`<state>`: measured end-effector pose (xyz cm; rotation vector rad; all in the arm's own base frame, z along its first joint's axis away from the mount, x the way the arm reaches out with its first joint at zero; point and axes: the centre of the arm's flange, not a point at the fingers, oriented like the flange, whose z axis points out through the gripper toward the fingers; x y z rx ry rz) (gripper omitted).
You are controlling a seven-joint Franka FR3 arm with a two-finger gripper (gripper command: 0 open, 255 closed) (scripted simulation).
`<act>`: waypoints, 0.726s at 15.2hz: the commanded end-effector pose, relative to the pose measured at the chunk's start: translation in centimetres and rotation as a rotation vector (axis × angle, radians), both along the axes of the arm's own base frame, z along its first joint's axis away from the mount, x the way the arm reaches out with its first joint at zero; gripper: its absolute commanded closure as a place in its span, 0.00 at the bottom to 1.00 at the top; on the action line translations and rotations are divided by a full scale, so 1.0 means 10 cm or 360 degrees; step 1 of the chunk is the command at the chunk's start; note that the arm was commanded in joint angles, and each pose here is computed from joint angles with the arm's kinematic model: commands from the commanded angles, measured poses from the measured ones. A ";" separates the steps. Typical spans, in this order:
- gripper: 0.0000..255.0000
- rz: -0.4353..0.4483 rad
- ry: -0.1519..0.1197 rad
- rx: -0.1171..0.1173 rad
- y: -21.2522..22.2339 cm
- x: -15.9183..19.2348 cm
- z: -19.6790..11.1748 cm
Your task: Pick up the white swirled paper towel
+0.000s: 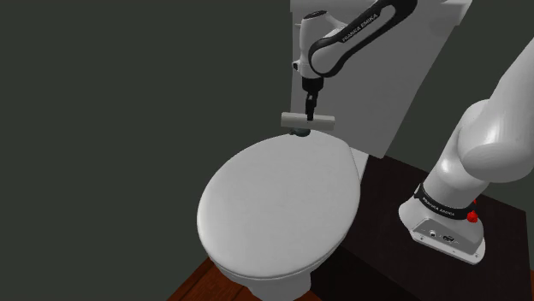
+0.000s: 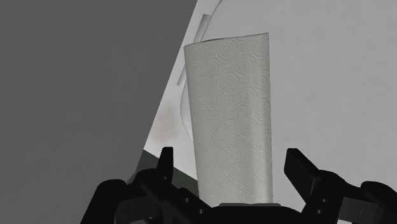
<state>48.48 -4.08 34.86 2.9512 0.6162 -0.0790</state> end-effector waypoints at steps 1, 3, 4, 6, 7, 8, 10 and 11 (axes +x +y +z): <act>0.00 0.0007 0.0001 -0.0002 0.00 0.03 -0.12; 0.00 0.0007 0.0001 -0.0002 0.00 0.03 -0.22; 0.00 0.0007 0.0001 -0.0002 0.00 0.03 -0.27; 0.00 0.0007 0.0001 -0.0002 0.00 0.03 -0.36; 0.00 0.0007 0.0001 -0.0002 0.00 0.03 -0.36; 1.00 0.0007 0.0001 -0.0002 -0.01 0.03 -0.35; 1.00 0.0007 0.0001 -0.0002 -0.01 0.04 -0.36; 1.00 0.0007 0.0001 -0.0002 -0.01 0.04 -0.36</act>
